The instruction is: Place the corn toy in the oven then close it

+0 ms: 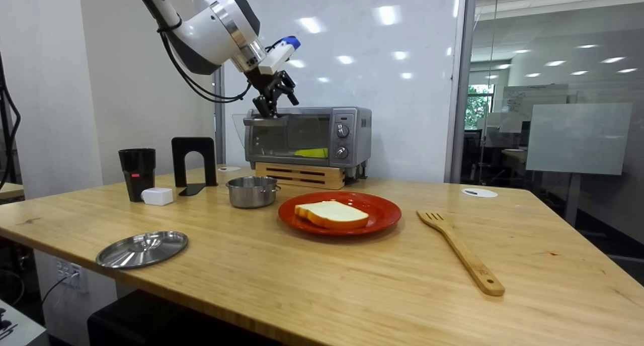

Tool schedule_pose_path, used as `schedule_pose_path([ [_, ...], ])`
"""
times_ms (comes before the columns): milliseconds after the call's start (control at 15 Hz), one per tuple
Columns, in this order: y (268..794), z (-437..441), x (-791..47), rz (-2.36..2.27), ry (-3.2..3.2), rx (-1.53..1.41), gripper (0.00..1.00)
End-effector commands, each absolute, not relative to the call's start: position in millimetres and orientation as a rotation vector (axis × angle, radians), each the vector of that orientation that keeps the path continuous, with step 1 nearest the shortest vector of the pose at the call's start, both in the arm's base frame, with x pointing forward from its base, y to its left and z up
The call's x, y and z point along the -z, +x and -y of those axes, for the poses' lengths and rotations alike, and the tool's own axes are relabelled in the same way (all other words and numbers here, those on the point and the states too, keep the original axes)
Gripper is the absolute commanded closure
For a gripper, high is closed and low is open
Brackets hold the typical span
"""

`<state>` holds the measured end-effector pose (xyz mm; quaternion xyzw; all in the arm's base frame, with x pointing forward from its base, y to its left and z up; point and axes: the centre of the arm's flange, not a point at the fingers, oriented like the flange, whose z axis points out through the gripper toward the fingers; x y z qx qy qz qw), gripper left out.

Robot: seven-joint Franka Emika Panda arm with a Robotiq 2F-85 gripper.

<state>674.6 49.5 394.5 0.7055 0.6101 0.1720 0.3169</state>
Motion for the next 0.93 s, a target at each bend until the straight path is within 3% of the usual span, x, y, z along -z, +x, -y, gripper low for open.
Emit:
schedule_pose_path([
  [0,704,-73,-440,-1.595,1.793,-0.587,0.00],
  [600,718,-91,-475,-1.548,1.768,-0.711,0.00],
  [867,698,-96,-484,-1.451,1.908,-0.726,0.00],
])
